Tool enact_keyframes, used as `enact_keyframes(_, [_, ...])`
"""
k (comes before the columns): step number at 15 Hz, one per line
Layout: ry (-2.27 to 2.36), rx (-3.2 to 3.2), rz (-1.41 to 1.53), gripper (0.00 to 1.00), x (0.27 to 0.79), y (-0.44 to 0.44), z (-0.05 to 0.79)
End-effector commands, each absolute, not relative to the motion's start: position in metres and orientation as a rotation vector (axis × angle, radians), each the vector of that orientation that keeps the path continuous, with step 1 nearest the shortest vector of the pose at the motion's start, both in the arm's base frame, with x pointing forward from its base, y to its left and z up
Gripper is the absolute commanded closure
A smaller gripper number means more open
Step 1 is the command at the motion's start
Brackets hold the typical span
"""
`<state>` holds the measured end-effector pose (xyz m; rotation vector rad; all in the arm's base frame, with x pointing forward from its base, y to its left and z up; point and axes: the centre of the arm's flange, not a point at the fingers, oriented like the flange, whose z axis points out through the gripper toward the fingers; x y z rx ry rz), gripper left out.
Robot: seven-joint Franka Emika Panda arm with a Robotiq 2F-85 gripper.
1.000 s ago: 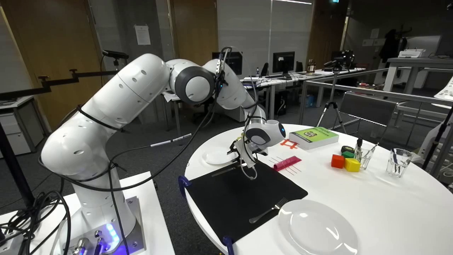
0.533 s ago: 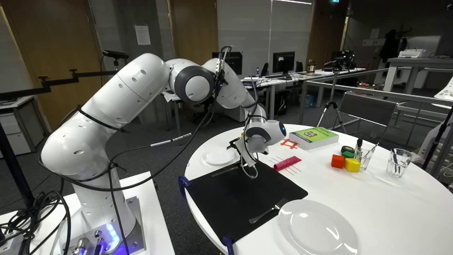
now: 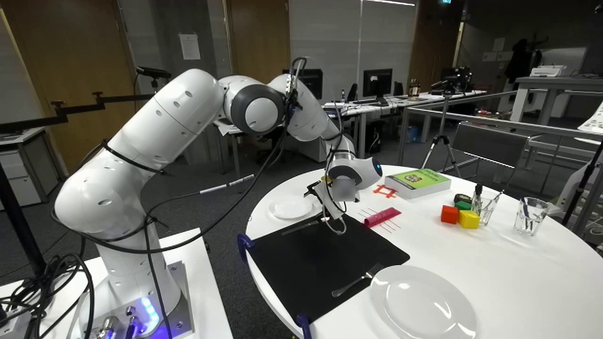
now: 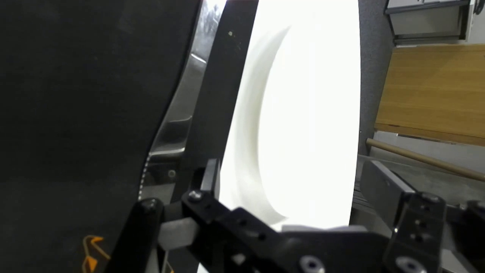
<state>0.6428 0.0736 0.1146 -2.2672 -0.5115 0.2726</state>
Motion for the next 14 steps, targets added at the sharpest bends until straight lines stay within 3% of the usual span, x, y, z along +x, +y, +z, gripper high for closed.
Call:
enact_keyframes(1, [-0.524,-2.337,0.252,0.00,0.632,0.069,0.141])
enact_keyframes(14, [-0.454,-2.671,0.112,0.00,0.616,0.032,0.193])
